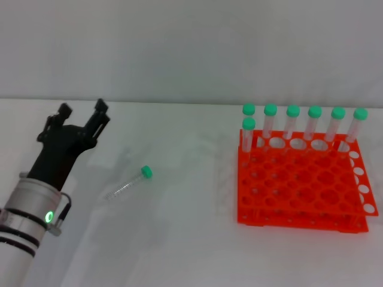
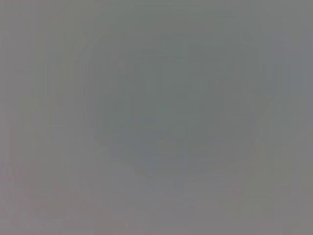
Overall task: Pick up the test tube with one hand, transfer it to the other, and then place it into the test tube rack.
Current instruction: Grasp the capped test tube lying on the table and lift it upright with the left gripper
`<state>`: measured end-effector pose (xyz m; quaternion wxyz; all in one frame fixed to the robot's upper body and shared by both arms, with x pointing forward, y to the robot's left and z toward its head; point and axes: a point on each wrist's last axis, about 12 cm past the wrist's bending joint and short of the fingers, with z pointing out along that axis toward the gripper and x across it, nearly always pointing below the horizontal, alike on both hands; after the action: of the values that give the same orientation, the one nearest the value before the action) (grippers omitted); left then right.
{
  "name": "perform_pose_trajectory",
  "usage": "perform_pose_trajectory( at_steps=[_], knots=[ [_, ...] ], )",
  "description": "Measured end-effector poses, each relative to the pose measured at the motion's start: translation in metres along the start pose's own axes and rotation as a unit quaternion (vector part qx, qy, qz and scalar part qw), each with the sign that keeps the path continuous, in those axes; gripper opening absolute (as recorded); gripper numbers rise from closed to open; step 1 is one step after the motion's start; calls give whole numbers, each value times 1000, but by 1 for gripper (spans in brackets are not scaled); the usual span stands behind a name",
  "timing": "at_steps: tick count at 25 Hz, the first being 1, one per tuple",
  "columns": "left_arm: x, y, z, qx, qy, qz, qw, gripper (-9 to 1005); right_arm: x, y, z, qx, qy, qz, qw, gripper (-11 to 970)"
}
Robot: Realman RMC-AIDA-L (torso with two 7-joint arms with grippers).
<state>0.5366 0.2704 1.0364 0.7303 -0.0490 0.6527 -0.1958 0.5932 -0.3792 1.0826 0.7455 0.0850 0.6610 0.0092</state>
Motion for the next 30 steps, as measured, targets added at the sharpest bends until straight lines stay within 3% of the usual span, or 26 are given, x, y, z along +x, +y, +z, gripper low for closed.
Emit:
perform_pose_trajectory(
  at_steps=[5, 15, 22, 26, 30],
  knots=[
    [-5, 0, 15, 20, 8, -1, 1000, 891, -1, 0, 0, 1, -3, 0, 1000, 867],
    [-40, 28, 47, 102, 79, -59, 990, 892, -2, -2, 0, 10, -7, 6, 1000, 867],
    [-76, 45, 76, 152, 194, -95, 965, 891, -3, -1, 3, 10, -7, 6, 1000, 867],
    [-99, 47, 92, 170, 269, -77, 945, 890, -4, 2, 6, 6, -9, 7, 1000, 867],
    [-123, 47, 109, 151, 340, -36, 928, 891, -4, 5, 7, 5, -9, 6, 1000, 867]
  ],
)
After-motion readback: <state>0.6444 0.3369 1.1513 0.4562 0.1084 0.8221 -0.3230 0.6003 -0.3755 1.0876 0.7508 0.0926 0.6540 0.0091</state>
